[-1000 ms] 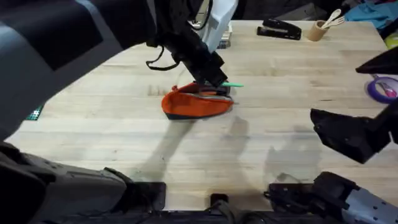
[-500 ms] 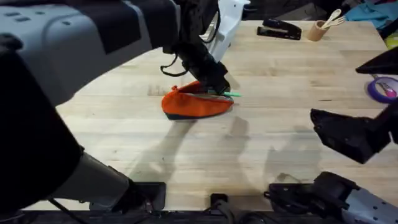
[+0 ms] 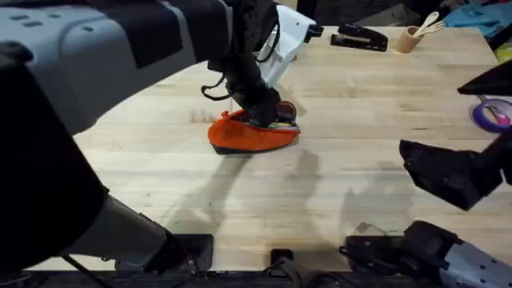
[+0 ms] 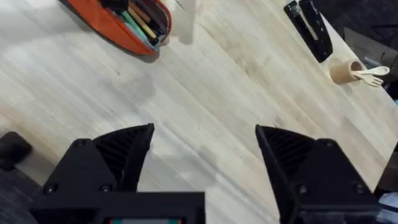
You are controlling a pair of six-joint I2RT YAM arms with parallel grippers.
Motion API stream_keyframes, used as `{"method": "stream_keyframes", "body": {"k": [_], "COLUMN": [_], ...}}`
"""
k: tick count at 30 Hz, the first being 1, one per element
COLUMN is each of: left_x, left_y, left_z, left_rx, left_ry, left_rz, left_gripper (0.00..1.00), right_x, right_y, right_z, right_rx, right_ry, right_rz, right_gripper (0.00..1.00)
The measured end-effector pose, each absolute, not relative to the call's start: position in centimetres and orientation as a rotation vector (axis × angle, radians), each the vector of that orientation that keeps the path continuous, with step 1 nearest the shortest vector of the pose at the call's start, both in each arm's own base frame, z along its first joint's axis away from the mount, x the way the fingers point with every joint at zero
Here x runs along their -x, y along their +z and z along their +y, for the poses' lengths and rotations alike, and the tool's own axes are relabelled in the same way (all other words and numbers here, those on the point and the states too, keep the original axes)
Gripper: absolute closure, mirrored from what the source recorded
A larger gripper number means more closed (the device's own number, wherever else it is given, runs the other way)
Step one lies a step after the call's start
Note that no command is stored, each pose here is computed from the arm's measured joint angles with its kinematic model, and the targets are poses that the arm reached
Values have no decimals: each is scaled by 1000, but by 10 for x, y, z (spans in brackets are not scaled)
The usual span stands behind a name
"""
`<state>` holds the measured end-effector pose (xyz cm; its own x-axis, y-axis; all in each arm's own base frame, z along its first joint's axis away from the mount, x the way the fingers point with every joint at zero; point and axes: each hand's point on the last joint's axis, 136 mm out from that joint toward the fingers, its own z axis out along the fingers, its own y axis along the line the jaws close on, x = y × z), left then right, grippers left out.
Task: Unzip the bag, pick up the pens from the table one at a time and place them inside, then zip the bag closed.
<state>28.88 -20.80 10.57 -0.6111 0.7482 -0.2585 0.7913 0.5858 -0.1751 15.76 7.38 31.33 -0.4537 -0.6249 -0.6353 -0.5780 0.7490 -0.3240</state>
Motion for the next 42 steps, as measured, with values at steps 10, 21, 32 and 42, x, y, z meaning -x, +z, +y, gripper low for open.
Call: {"method": "stream_keyframes", "body": {"k": [10, 21, 32, 42], "left_x": [-297, -297, -311, -304], "left_y": [106, 107, 166, 186], "left_z": [-207, -207, -172, -123], "left_rx": [-1305, -1308, -1135, -1124], "left_ry": [-365, -366, -325, -344], "left_rz": [2626, 2621, 2506, 2487], "left_gripper": [251, 9, 7, 5], "right_x": [-158, -158, -158, -162], "right_y": [313, 313, 313, 319], "right_z": [74, 74, 74, 78], "right_rx": [899, 899, 899, 880], "right_ry": [-78, -78, -77, -63], "right_rz": [2170, 2170, 2169, 2141], "right_gripper": [4, 4, 4, 3]}}
